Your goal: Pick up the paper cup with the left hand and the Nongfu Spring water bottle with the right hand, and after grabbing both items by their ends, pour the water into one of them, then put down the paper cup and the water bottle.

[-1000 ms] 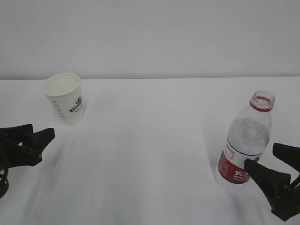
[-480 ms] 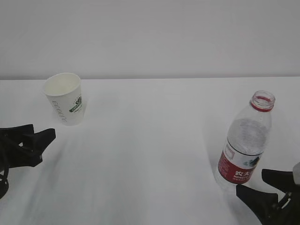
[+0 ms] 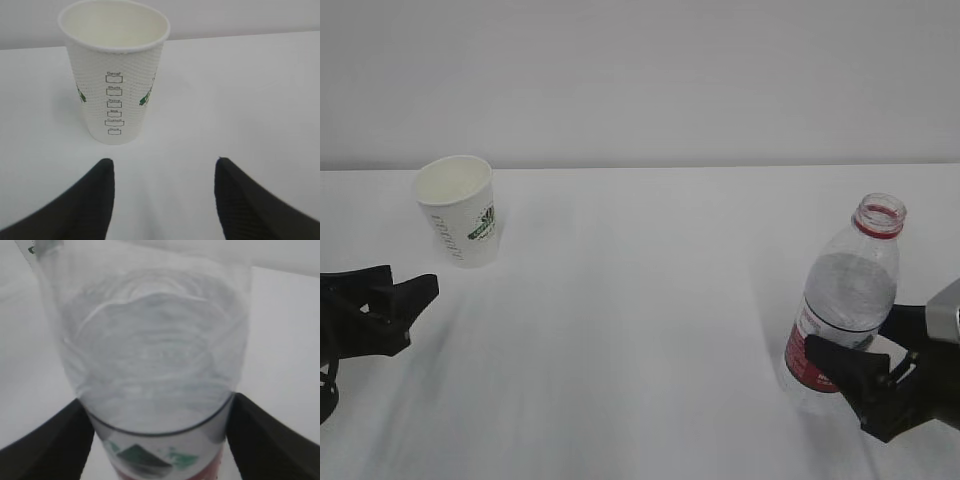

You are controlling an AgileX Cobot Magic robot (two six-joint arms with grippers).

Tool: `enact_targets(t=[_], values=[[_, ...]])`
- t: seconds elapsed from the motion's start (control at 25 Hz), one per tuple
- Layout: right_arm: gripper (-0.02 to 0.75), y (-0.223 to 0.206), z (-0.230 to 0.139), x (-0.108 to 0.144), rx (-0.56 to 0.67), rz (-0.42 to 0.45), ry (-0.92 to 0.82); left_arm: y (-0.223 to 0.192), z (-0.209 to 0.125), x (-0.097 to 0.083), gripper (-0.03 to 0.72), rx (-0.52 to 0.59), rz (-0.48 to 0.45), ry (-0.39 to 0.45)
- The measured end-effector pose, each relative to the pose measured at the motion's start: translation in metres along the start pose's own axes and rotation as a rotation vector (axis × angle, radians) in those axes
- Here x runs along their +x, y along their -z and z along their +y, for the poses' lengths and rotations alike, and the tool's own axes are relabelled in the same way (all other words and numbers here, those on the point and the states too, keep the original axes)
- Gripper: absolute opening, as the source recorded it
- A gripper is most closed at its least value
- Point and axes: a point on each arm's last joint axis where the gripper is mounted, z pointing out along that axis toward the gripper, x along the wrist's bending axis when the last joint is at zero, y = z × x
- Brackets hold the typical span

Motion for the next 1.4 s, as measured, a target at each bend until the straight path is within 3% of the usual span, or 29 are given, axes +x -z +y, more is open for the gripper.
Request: enact_targets(t=[0.72, 1.4], values=[[0.628, -0.017, 0.017, -0.010, -0.070, 0.019, 0.079, 0.000, 0.000, 0.000, 0.461, 0.000, -0.002, -0.001], [0.627, -0.027, 0.002, -0.012, -0.013, 0.048, 0.053, 0.000, -0.001, 0.000, 0.461, 0.005, -0.001, 0.001]])
